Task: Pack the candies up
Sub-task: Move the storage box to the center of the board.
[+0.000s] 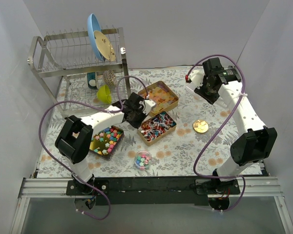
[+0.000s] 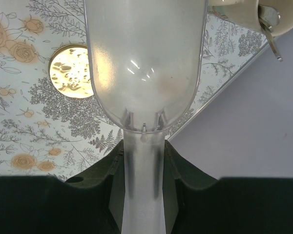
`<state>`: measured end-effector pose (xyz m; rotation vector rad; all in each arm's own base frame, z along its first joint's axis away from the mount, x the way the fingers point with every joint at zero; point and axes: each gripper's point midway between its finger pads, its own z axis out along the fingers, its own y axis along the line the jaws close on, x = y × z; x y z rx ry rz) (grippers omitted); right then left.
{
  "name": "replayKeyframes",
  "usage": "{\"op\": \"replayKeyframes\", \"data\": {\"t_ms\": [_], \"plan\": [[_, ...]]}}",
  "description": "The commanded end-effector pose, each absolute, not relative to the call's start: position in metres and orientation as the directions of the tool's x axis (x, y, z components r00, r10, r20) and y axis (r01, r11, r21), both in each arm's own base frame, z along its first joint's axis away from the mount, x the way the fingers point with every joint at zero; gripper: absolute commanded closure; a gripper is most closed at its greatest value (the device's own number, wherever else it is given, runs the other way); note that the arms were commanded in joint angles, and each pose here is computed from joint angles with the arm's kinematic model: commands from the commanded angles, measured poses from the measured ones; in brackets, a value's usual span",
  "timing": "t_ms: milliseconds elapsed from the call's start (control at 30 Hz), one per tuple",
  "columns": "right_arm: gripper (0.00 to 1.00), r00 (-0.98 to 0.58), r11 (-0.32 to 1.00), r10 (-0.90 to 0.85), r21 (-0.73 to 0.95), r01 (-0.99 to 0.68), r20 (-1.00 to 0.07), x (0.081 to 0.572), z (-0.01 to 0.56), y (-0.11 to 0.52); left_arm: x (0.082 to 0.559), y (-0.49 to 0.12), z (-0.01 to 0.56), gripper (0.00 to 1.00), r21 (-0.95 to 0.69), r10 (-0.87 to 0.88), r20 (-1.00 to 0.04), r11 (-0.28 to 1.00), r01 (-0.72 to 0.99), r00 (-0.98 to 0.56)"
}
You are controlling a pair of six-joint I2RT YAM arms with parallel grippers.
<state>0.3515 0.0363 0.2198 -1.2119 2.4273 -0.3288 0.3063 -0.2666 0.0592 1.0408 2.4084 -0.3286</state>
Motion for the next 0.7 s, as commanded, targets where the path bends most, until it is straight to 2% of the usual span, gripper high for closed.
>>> {"op": "replayKeyframes", "data": {"t_ms": [0,167,400,600,633,667], "plan": [[0.99,-0.495,0.583,-0.809,-0.337,-0.739,-0.316,0.348,0.235,0.051,0.331,-0.206,0.074,1.0,0.15,0.718,-0.531,0.602,0.784,-0.45],[0.99,-0.433,0.524,-0.836,-0.255,-0.813,-0.336,0.329,0.232,0.068,0.333,-0.194,0.061,1.0,0.221,0.806,-0.528,0.436,0.872,-0.269],[0.99,-0.387,0.472,-0.857,-0.217,-0.854,-0.34,0.307,0.227,0.082,0.338,-0.234,0.074,1.0,0.23,0.777,-0.628,0.237,0.944,-0.042],[0.99,-0.388,0.469,-0.86,-0.218,-0.856,-0.331,0.301,0.226,0.081,0.343,-0.257,0.078,1.0,0.244,0.762,-0.645,0.141,0.959,0.052],[0.99,-0.387,0.468,-0.861,-0.216,-0.857,-0.329,0.299,0.225,0.081,0.343,-0.261,0.08,0.99,0.241,0.757,-0.652,0.14,0.96,0.053],[0.99,-0.385,0.465,-0.863,-0.216,-0.859,-0.327,0.298,0.225,0.08,0.345,-0.263,0.082,0.89,0.235,0.753,-0.657,0.148,0.961,0.045]]}}
